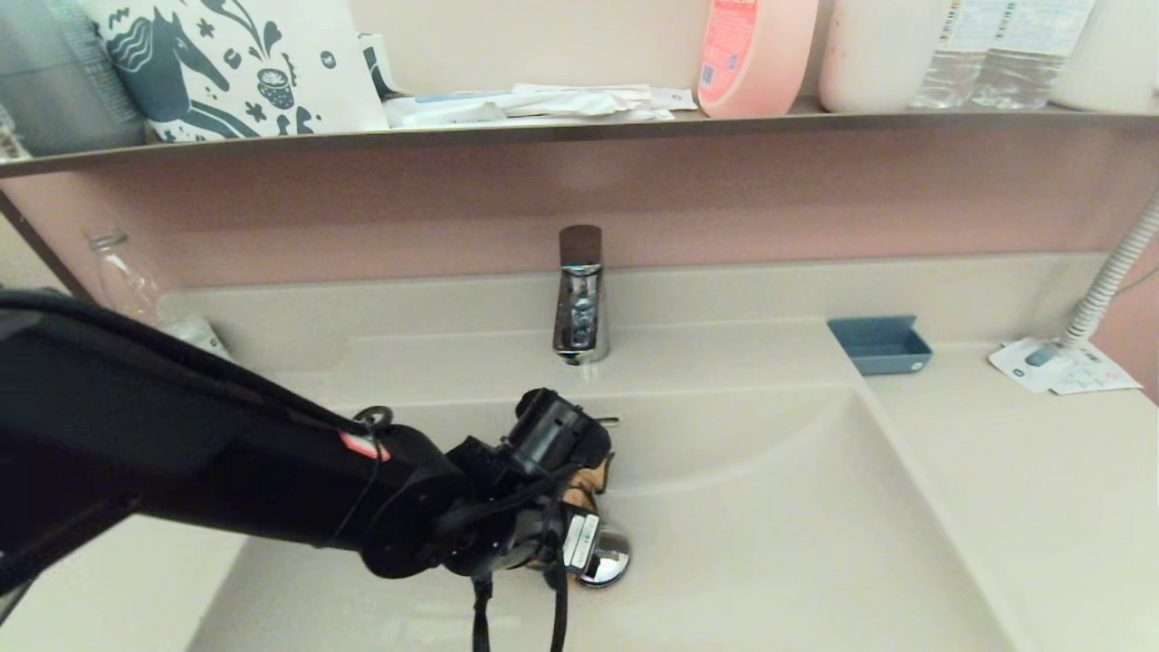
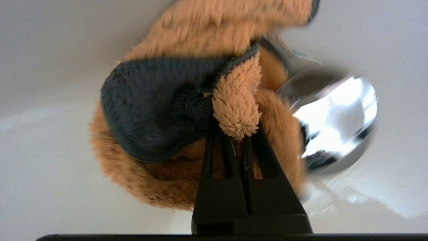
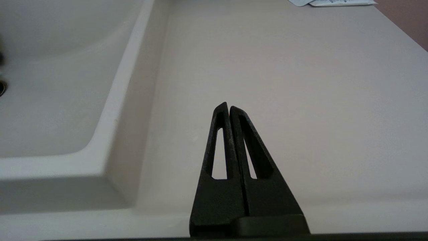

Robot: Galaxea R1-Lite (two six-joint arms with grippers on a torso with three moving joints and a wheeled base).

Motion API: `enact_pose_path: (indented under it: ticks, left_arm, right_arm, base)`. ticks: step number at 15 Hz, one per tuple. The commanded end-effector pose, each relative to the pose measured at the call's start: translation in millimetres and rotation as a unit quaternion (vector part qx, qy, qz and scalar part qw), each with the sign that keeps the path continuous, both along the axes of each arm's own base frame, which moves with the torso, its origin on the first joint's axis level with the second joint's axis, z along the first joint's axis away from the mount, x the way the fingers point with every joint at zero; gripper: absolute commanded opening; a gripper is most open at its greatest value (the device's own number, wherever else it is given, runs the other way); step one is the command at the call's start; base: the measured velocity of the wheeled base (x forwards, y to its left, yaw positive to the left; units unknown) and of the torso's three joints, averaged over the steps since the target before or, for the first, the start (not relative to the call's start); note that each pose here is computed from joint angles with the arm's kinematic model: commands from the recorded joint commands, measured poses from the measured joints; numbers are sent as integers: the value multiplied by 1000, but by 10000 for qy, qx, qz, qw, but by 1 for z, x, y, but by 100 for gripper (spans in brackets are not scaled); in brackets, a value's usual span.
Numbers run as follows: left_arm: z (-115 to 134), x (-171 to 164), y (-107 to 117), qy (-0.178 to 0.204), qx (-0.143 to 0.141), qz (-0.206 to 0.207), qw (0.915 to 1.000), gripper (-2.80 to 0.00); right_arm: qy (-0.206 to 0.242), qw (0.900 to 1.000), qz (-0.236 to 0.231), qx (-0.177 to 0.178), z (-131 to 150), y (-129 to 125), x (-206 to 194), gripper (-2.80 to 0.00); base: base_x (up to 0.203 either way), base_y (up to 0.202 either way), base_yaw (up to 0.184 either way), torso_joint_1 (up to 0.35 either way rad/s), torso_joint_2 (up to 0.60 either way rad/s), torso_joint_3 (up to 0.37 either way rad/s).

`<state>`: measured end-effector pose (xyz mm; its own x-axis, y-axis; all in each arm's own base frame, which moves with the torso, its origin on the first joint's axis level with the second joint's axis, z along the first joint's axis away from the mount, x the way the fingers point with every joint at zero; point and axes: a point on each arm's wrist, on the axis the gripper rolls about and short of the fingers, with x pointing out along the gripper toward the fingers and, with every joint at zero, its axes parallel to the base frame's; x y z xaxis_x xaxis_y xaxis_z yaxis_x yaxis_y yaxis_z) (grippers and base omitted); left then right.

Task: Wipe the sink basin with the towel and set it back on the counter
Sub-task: Wipe the sink

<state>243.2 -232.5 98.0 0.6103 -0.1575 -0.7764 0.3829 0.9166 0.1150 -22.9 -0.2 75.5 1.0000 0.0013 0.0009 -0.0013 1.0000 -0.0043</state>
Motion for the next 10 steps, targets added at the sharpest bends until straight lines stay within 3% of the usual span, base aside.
enact_pose_path:
  ticks: [1, 6, 10]
  left_arm:
    - [-10, -1, -27, -5, 10, -229, 9997, -280]
    - [-22, -12, -90, -291, -43, -559, 9980, -280]
    - [-13, -40, -118, -294, -45, -745, 9968, -280]
  right_arm:
    - [4, 10000, 1, -2, 0, 0, 0, -280]
    - [4, 10000, 1, -2, 0, 0, 0, -280]
    - [4, 10000, 1, -2, 0, 0, 0, -280]
  base:
    - [0, 0, 0, 0, 0, 0]
    - [0, 0, 0, 0, 0, 0]
    - [0, 0, 0, 0, 0, 0]
